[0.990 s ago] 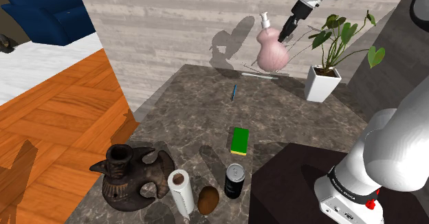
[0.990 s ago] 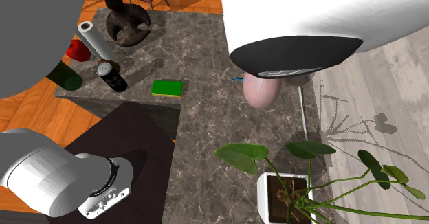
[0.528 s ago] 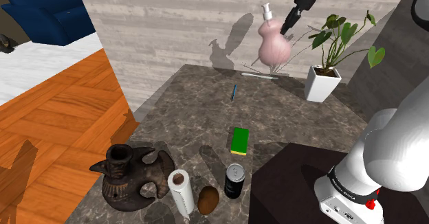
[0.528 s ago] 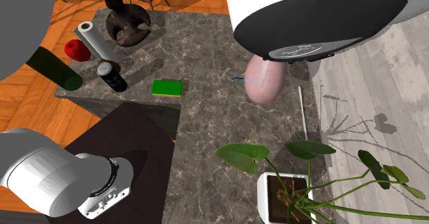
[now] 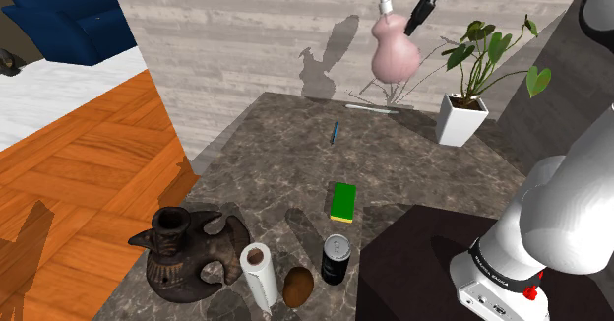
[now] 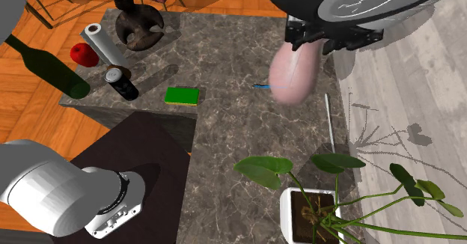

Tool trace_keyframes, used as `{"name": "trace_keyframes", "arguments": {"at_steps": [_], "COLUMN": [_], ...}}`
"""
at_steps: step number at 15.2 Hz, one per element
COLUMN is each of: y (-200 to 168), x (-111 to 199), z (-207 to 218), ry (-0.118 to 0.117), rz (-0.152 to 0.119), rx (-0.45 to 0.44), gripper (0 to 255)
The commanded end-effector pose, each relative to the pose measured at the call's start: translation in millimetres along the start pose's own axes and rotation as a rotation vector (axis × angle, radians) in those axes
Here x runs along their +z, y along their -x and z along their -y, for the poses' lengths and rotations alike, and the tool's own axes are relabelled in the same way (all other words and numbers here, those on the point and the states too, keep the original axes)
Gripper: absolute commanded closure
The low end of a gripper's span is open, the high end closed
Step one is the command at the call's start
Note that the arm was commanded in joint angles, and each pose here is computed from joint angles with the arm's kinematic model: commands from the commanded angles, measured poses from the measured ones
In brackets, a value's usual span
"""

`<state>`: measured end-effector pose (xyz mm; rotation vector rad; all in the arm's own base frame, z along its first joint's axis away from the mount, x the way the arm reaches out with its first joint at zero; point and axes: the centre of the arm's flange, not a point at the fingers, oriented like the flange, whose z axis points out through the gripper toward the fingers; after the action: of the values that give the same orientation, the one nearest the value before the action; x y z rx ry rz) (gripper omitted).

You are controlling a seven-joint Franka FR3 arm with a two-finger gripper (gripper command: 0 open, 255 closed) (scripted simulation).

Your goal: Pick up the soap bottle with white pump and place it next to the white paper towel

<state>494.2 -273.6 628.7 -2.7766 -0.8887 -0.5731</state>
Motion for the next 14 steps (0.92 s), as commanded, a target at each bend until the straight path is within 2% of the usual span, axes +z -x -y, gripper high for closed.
{"name": "trace_keyframes", "arguments": {"at_steps": [1, 12, 14], "y": [-4, -27, -38], "x": [-10, -62, -57], "z": [0, 3, 26], "ry": [0.001, 0.001, 0.001], "rz": [-0.001, -0.001, -0.001], "rx": [0.000, 0.000, 0.000], "gripper": [255, 255, 255]}}
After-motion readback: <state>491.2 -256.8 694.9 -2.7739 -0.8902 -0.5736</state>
